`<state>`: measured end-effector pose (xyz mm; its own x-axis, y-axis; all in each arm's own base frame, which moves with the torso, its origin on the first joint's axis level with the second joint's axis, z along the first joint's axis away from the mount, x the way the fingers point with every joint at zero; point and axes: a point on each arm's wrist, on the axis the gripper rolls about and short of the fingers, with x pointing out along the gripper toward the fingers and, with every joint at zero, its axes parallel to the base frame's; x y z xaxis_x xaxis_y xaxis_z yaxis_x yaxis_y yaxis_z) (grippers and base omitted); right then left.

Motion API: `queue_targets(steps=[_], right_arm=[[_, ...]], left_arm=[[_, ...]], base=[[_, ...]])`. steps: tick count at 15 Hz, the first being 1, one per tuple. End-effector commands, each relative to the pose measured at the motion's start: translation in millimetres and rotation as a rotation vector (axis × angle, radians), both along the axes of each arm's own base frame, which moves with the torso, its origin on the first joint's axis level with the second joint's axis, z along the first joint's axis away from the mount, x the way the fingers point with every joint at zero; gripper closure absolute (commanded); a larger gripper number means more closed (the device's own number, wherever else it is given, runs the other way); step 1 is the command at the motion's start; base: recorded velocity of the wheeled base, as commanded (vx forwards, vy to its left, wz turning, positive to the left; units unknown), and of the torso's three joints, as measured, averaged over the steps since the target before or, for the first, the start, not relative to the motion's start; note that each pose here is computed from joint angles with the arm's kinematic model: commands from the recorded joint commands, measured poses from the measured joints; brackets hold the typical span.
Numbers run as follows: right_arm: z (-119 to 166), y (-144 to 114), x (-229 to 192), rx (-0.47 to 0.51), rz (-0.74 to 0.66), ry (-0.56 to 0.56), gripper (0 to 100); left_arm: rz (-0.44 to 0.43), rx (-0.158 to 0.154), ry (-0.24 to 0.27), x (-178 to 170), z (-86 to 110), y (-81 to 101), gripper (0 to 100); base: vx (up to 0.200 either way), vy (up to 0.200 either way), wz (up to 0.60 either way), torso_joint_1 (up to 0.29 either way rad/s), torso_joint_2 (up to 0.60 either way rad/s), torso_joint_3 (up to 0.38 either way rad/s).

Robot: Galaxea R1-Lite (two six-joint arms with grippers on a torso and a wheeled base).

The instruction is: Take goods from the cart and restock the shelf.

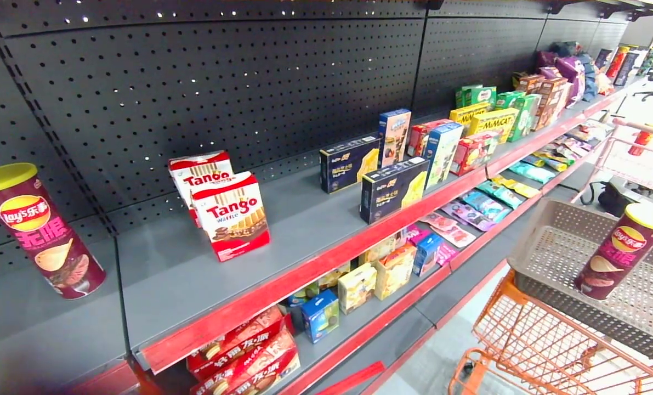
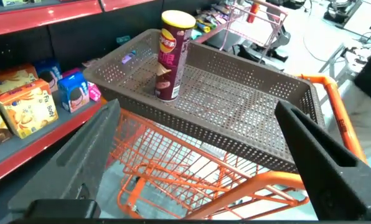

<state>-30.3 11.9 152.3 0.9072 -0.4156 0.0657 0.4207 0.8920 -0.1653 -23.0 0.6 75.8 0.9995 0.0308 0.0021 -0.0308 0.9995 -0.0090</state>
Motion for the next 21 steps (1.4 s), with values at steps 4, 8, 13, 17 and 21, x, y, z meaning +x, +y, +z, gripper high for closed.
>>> queue_targets(steps=[4, 8, 13, 17, 21], right_arm=[[-0.2, 0.1, -0.2, 0.000, 0.000, 0.001, 0], [-0.2, 0.1, -0.2, 0.000, 0.000, 0.001, 0], [-0.2, -0.1, -0.2, 0.000, 0.005, 0.001, 0], [-0.1, -0.1, -0.3, 0.000, 0.008, 0.000, 0], [-5.2, -1.0, 1.6, 0.007, 0.008, 0.017, 0]], left_arm=[[0.001, 0.000, 0.001, 0.1, 0.1, 0.0, 0], [0.001, 0.000, 0.002, 0.2, -0.3, 0.0, 0], [0.001, 0.000, 0.001, 0.1, 0.1, 0.0, 0], [0.001, 0.000, 0.001, 0.1, 0.1, 0.0, 0], [0.004, -0.005, 0.002, 0.2, -0.3, 0.1, 0]], base=[[0.000, 0.000, 0.00, 0.000, 0.00, 0.000], [0.000, 0.000, -0.15, 0.001, 0.00, 0.001], [0.000, 0.000, -0.60, 0.004, 0.00, 0.002], [0.000, 0.000, 0.00, 0.000, 0.00, 0.000], [0.000, 0.000, 0.00, 0.000, 0.00, 0.000]])
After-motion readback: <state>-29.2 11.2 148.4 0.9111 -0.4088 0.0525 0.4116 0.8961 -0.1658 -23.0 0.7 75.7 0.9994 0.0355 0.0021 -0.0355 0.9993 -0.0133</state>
